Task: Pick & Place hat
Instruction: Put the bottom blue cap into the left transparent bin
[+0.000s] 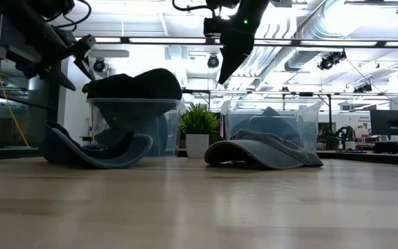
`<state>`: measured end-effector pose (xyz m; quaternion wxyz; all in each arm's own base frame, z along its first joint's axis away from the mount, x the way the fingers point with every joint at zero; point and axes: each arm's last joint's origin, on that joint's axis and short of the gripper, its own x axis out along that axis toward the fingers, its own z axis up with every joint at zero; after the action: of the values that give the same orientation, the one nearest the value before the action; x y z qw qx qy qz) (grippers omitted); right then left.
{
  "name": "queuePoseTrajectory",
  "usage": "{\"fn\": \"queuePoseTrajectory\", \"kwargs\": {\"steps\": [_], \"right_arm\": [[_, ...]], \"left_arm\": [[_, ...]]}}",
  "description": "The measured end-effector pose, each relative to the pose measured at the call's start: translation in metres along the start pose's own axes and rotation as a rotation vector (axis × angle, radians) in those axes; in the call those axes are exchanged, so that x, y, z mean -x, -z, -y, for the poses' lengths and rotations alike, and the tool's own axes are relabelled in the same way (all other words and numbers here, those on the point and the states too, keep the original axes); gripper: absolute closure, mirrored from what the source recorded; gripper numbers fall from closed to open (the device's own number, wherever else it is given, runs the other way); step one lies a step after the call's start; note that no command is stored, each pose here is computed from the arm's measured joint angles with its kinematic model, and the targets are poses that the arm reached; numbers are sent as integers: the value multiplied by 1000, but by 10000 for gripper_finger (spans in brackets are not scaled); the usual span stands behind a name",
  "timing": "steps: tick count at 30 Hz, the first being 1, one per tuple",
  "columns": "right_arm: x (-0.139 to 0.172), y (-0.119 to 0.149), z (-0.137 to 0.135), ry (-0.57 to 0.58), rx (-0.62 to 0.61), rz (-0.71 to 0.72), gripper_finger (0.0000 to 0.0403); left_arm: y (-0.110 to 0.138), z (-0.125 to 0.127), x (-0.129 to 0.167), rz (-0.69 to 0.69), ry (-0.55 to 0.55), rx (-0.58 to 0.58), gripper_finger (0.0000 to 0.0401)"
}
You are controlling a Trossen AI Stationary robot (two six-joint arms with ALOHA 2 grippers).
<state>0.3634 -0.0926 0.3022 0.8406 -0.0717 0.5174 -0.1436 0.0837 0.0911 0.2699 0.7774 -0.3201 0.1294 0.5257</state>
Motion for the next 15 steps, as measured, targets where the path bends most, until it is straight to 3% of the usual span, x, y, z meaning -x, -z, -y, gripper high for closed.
{"fn": "queuePoseTrajectory", "kwargs": {"steps": [10,15], "right_arm": [[0,0,0,0,0,-1,403],[0,0,0,1,0,-2,403]], "left_arm": [[-4,-1,1,83,-71,7,103],[-10,3,6,136,30,15,103]]}}
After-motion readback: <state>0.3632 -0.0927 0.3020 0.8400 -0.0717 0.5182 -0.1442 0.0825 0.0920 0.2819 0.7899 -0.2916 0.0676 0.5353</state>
